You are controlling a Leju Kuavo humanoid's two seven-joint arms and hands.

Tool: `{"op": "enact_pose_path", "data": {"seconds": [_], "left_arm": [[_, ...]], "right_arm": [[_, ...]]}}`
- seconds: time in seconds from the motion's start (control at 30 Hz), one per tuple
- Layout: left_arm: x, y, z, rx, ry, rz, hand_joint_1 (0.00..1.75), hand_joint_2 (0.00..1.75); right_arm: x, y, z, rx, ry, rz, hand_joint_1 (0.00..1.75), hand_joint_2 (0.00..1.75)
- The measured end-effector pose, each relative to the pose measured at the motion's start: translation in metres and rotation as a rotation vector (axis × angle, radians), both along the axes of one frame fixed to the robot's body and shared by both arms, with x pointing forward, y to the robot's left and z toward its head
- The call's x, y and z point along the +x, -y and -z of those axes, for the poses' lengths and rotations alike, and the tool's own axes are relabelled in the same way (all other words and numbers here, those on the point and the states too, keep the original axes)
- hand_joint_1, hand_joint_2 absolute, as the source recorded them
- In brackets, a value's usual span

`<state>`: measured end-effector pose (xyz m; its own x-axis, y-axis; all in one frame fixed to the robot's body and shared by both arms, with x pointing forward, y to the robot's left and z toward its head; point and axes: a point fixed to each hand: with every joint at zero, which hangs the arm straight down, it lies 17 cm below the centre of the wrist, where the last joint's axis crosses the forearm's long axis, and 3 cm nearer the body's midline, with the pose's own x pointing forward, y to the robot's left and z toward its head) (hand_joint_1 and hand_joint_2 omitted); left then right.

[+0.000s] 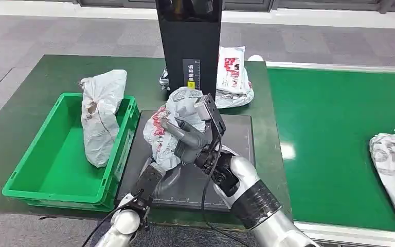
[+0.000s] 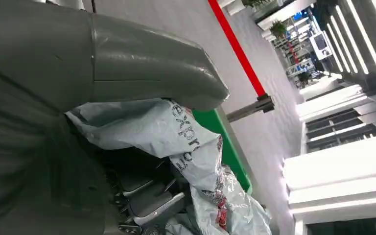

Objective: Moved the parcel from conveyor to table for the left to box.

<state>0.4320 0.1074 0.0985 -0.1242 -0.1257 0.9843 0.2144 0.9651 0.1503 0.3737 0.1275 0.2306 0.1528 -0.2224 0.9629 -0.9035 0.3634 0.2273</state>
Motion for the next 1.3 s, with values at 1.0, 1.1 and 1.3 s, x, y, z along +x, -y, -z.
{"op": "enact_pose_path", "data": {"seconds": [1.0,1.1,1.3], "left_arm": [[-0.028,-0.07,0.012,0.056,-0.028,-0.185,1.75,1.75],[-0.029,-0.071,0.012,0.053,-0.03,-0.19,1.75,1.75],[-0.029,-0.073,0.01,0.048,-0.03,-0.197,1.75,1.75]], "right_arm": [[-0.015,0.155,0.175,-0.731,0.418,0.513,0.0,0.0],[-0.017,0.17,0.175,-0.736,0.405,0.55,0.0,0.0],[-0.014,0.195,0.171,-0.755,0.395,0.629,0.0,0.0]]}}
